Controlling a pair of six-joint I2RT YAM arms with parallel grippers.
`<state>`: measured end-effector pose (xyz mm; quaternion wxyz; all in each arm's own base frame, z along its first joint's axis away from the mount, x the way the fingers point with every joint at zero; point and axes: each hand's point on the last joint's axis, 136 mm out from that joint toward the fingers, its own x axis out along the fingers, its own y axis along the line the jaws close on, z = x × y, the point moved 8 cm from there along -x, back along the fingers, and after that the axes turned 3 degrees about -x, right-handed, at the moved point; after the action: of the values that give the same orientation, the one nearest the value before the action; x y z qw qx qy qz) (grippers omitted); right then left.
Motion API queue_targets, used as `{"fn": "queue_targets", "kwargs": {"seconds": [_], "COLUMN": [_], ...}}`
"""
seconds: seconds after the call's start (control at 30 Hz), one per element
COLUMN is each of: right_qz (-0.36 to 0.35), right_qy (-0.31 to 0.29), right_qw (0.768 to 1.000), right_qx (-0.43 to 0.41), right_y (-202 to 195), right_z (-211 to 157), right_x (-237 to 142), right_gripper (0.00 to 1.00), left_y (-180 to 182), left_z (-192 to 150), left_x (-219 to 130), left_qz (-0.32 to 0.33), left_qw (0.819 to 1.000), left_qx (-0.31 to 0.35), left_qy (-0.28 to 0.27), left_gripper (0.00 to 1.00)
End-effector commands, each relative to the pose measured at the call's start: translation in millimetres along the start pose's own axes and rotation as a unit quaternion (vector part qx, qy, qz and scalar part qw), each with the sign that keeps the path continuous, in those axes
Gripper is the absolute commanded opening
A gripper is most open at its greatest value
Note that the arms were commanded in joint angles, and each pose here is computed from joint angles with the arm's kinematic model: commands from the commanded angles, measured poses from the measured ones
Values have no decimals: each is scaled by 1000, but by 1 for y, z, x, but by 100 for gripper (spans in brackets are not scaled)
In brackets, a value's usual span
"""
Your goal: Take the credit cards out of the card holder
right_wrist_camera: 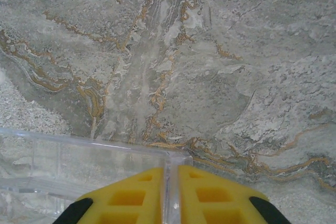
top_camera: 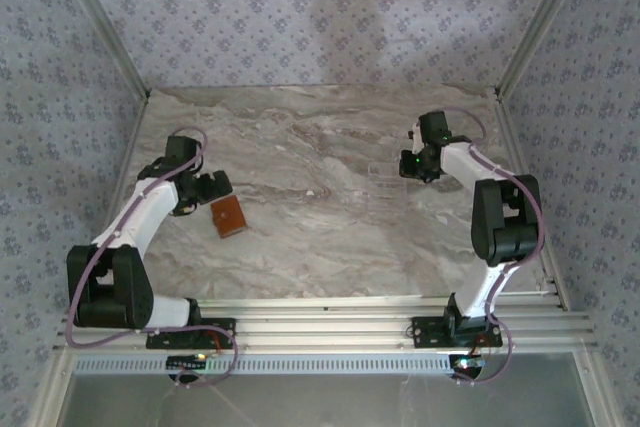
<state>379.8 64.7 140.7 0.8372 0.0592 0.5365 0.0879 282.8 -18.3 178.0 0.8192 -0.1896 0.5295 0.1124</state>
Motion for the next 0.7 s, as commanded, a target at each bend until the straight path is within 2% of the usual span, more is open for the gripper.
{"fn": "queue_targets", "kwargs": {"seconds": [0.0, 0.33, 0.43, 0.67], "right_qz": [-12, -35, -51, -56], "right_qy": [-8, -35, -44, -36], "right_qw": [1000, 999, 998, 998], "right_qx": [-15, -9, 3, 4], "right_y": [6, 48, 72, 132], "right_z": [7, 19, 26, 38], "right_x": [-6, -20, -19, 0], "right_gripper": [12, 5, 0, 0], "left_y": [-3, -5, -6, -10], "left_z": [0, -8, -10, -13], "left_x": [-1, 7, 10, 15], "left_qz": [0, 4, 7, 10], "left_qw": [1000, 1000, 999, 999], "left_qx": [9, 13, 15, 23], "left_qy": [9, 26, 32, 42], "left_gripper": [99, 99, 99, 100]}}
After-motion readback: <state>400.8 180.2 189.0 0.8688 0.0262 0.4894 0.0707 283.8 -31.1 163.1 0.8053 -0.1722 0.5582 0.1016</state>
